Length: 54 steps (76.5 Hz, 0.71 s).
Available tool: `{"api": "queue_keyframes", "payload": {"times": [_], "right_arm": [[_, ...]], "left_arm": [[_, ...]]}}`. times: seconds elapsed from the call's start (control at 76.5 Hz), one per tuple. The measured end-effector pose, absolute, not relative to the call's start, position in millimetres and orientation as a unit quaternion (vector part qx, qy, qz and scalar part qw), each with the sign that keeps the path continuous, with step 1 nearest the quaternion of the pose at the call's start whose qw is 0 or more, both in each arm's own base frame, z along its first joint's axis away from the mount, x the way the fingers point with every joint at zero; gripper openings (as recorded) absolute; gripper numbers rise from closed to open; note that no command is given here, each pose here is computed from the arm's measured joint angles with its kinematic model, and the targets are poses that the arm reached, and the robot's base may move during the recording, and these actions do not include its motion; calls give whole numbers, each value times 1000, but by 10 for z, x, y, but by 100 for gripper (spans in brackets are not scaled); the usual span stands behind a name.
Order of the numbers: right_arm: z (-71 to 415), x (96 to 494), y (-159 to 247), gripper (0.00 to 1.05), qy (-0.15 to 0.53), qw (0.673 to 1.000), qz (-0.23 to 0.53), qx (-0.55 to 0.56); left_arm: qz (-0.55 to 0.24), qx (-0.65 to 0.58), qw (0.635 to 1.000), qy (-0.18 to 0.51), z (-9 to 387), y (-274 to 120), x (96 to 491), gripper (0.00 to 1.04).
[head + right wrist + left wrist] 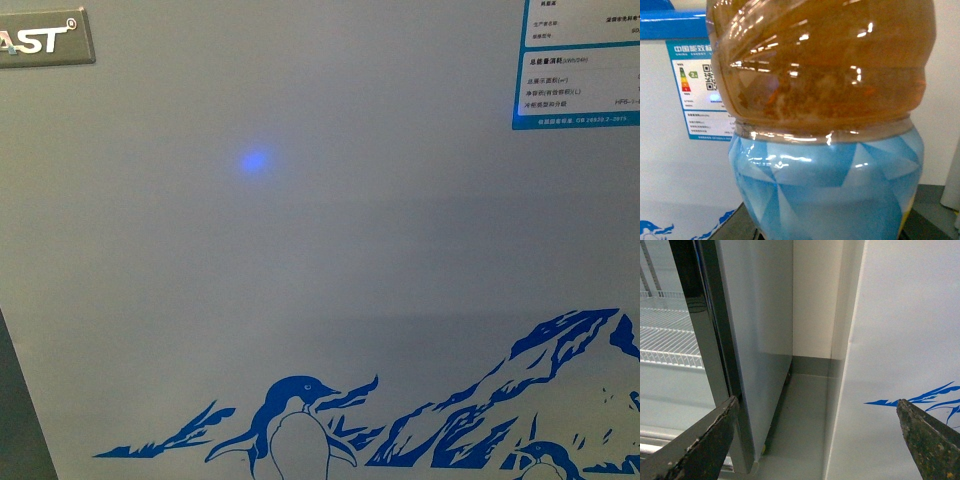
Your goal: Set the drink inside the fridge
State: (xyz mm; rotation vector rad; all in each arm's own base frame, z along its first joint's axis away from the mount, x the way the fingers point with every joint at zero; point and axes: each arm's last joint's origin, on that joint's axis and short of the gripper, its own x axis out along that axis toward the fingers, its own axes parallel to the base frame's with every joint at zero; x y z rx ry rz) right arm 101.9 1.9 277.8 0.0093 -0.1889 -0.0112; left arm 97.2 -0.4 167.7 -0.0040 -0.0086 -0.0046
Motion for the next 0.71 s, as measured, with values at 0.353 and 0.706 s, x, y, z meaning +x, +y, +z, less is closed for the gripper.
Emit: {"api": "queue_keyframes", "payload": {"times": [0.353,0.706], "right_arm": [[2759,1020,15,37,-93,996,-10,2],[2759,1020,15,37,-93,996,-10,2]], "left_arm": [[-2,-2,1000,-4,1677,-4,972,97],[-2,-2,1000,-4,1677,-4,972,97]]}}
